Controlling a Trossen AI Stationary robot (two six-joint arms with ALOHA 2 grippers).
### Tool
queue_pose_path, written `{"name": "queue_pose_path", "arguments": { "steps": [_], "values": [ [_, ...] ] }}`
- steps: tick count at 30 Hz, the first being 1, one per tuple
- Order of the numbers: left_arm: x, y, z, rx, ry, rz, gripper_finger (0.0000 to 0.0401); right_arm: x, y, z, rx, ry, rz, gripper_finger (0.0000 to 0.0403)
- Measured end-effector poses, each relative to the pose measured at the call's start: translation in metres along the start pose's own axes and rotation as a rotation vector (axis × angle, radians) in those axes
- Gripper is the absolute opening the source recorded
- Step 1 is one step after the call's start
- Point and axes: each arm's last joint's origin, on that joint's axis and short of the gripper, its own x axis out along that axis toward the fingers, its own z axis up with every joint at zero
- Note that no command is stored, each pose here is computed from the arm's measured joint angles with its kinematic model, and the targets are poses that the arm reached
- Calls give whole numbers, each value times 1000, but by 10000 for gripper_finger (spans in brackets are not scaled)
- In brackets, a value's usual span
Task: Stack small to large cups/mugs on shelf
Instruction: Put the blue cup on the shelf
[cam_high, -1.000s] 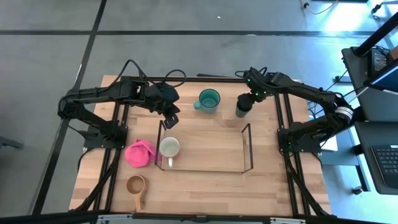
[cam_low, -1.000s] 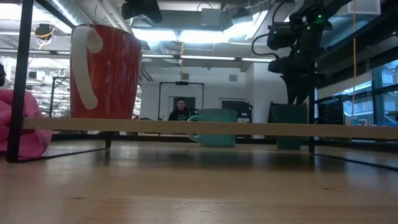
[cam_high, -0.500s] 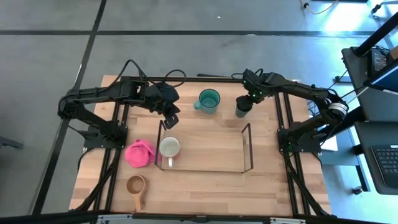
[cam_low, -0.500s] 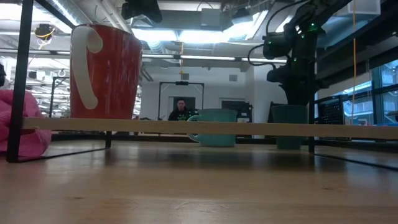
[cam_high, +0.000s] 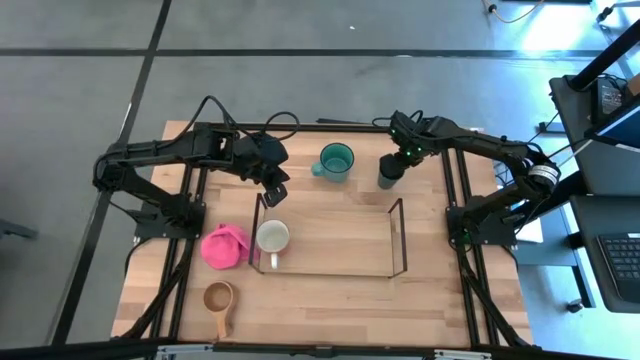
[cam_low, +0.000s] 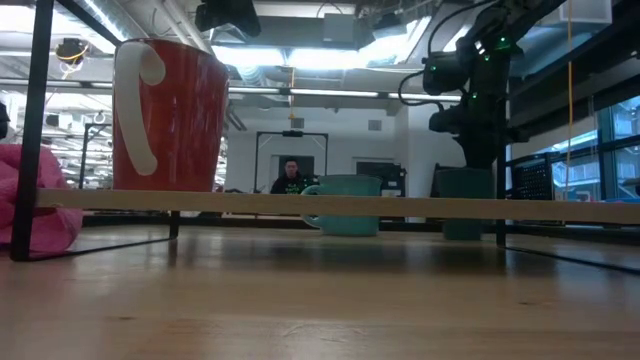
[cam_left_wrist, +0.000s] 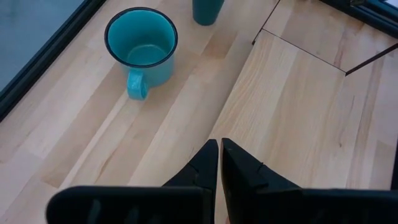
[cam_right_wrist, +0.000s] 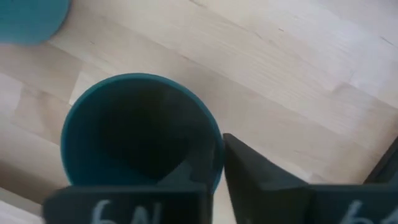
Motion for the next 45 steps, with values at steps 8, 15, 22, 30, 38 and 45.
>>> {"name": "queue_pose_path", "arguments": {
  "steps": [8,15,22,30,38,45],
  "values": [
    [0,0,0,0,0,0,14,0,1,0,0,11,31,18],
    [0,0,0,-2,0,0,14,-3,4,-3,-9,37,94,7],
    [0,0,0,-3,0,0,14,-22,11,-8,-44,-7,126,6],
    [0,1,0,-4,-8,20,14,-81,38,-3,-124,-116,212,6],
    [0,0,0,-5,-8,20,14,-146,78,-13,-206,-172,267,6],
    [0,1,0,-10,-8,20,14,-155,125,-22,-319,-101,268,6]
  ]
}}
